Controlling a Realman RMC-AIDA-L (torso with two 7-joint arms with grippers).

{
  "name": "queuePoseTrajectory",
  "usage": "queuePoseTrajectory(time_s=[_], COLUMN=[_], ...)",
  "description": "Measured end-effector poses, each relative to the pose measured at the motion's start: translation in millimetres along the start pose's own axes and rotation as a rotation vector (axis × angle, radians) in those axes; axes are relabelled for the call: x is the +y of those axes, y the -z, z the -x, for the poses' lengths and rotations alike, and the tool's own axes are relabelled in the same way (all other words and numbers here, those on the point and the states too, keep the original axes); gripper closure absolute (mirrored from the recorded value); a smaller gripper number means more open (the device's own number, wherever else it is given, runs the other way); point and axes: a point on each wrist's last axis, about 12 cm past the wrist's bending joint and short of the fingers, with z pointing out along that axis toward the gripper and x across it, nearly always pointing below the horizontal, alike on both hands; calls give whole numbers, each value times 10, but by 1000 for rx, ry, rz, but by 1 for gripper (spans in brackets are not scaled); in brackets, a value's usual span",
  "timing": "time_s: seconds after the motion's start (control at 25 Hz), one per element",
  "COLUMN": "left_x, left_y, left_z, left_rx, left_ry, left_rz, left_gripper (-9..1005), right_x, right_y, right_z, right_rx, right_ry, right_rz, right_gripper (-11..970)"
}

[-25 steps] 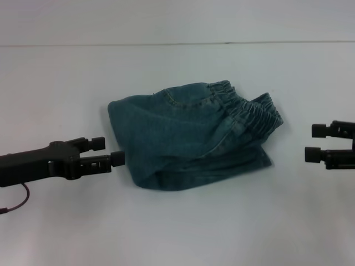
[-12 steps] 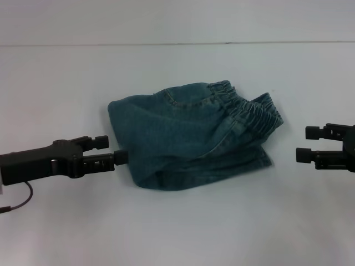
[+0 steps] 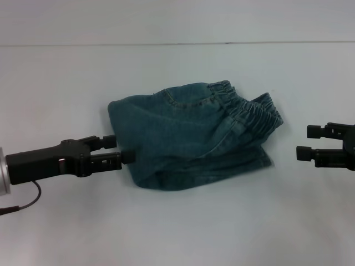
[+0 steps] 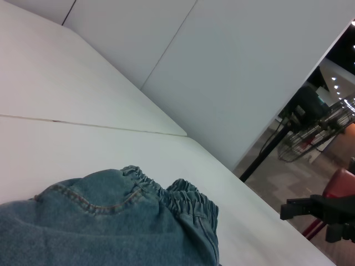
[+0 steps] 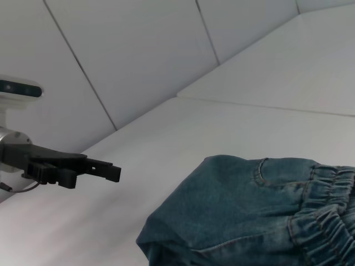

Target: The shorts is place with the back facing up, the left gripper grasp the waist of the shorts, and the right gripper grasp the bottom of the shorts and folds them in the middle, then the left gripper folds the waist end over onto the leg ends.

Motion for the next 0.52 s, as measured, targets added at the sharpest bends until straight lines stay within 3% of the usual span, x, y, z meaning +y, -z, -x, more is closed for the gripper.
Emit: queuePoseTrajectory(time_s=[0.52], left_x=[-5], left_y=[-54], left_z=[-1], left_rx=[1], left_ry=[6], left_rz=[-11], left_gripper=[49], right_x=[-24], right_y=[-3], right_z=[-8], right_rx=[-1], right_ry=[-3], right_rz=[-23], right_gripper=[75])
